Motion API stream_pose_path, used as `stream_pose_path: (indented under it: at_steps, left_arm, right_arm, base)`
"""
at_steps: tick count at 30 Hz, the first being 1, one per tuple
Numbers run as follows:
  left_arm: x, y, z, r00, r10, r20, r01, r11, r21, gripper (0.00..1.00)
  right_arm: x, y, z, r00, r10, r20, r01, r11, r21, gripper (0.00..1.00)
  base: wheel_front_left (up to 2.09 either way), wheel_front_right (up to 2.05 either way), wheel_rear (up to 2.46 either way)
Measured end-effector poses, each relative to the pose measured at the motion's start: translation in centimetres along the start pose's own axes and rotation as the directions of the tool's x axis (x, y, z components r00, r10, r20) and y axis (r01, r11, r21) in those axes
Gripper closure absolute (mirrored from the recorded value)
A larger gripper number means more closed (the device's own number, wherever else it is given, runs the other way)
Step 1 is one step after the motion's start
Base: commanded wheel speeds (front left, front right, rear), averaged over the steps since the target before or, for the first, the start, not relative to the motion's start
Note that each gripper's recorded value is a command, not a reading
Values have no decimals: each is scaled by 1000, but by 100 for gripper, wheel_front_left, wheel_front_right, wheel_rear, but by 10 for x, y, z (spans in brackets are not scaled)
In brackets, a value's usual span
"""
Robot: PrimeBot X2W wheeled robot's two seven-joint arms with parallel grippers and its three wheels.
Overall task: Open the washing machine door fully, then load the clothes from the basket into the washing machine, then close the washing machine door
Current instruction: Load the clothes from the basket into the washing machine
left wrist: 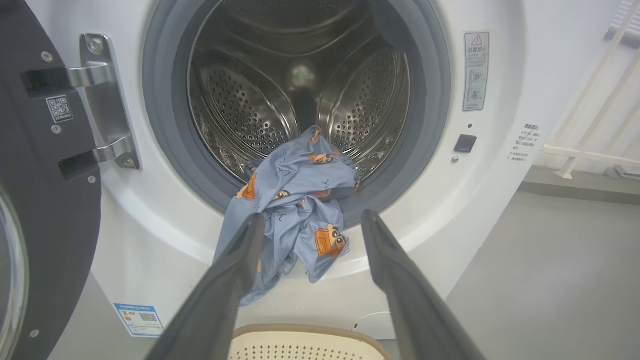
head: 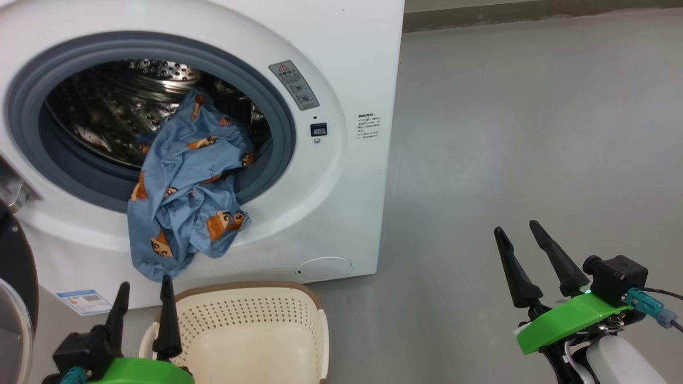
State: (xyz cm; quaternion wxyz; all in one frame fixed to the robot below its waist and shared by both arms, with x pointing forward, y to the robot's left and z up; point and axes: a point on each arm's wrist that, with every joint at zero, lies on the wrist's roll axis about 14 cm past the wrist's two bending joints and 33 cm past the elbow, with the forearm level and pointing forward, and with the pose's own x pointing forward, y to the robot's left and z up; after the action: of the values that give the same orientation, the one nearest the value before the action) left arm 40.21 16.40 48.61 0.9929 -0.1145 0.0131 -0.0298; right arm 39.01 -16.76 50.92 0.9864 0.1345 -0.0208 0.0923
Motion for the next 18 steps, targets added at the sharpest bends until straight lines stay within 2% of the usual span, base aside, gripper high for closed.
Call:
stream_pose_path:
  at_steps: [8,18]
  left_arm:
    - [16,15,-46,983,30,-183,-30,1000,1,0]
    - [58,41,-97,922,74,-381,-74,997,14,0]
  right_arm:
    - [4,-6,-11,999,-13,-31,13,1000,5,0]
    - [23,-18,-17,999,-34,-43,34,999,-3,0]
  base:
    - [0,0,0]
    - [0,0,0]
